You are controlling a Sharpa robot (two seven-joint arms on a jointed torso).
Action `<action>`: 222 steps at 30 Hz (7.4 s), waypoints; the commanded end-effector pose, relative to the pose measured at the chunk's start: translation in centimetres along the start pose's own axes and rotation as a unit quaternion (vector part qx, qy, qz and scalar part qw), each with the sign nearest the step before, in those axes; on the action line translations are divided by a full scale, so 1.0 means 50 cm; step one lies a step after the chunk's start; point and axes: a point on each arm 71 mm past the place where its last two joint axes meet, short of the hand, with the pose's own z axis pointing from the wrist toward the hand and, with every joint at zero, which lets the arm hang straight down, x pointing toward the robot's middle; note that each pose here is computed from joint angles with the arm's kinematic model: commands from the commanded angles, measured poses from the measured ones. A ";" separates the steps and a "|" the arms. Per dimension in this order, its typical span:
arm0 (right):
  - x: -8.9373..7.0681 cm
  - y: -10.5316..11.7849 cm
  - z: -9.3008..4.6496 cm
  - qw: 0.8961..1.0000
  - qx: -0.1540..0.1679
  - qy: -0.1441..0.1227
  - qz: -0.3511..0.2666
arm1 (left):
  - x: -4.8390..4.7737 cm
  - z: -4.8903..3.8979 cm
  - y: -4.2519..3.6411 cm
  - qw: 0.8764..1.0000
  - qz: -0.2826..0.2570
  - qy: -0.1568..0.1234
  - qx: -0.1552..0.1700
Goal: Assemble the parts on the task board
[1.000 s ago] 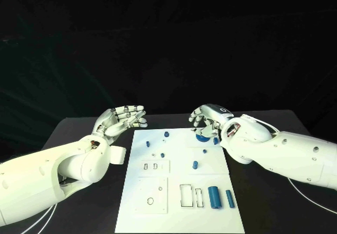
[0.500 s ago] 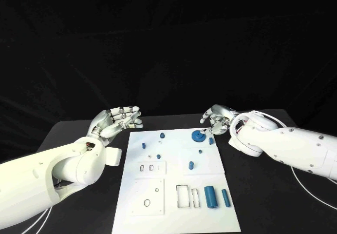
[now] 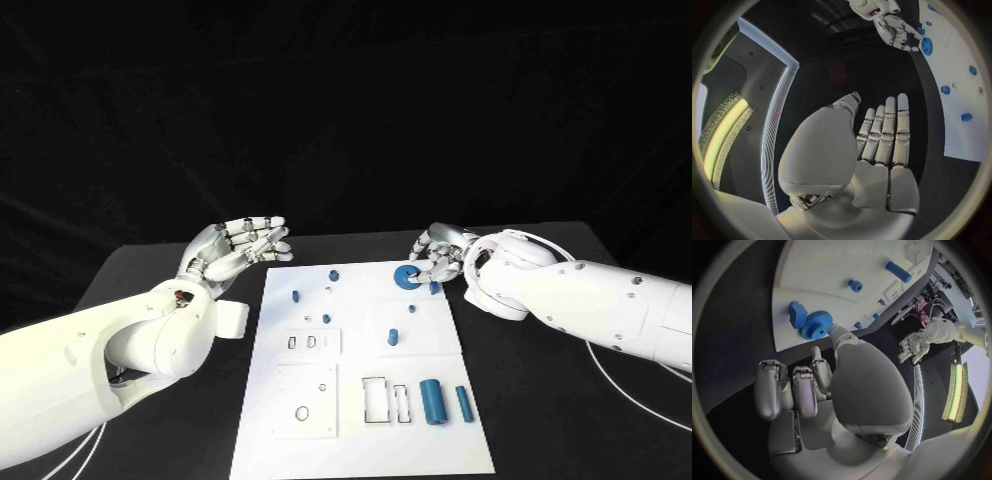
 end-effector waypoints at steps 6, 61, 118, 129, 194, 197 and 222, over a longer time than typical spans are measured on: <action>0.018 0.005 0.003 0.999 0.001 0.011 -0.030 | 0.005 0.001 -0.005 1.000 -0.006 0.008 0.007; 0.044 0.094 -0.005 0.991 -0.078 -0.063 -0.086 | 0.004 0.002 -0.003 1.000 -0.006 0.008 0.003; 0.189 0.290 0.056 0.983 -0.156 -0.055 -0.085 | 0.023 0.007 -0.005 1.000 -0.012 0.020 0.002; 0.189 0.287 0.060 0.983 -0.155 -0.056 -0.081 | 0.022 0.008 -0.005 1.000 -0.011 0.020 0.001; 0.007 -0.048 -0.087 0.984 -0.160 0.010 0.072 | -0.021 0.008 -0.003 1.000 -0.005 0.004 -0.002; 0.000 -0.075 -0.083 0.987 -0.147 0.007 0.069 | -0.023 0.007 -0.003 1.000 -0.005 0.004 -0.002; 0.044 -0.105 -0.047 0.995 -0.089 0.014 0.032 | -0.023 0.007 -0.003 1.000 -0.006 0.005 -0.002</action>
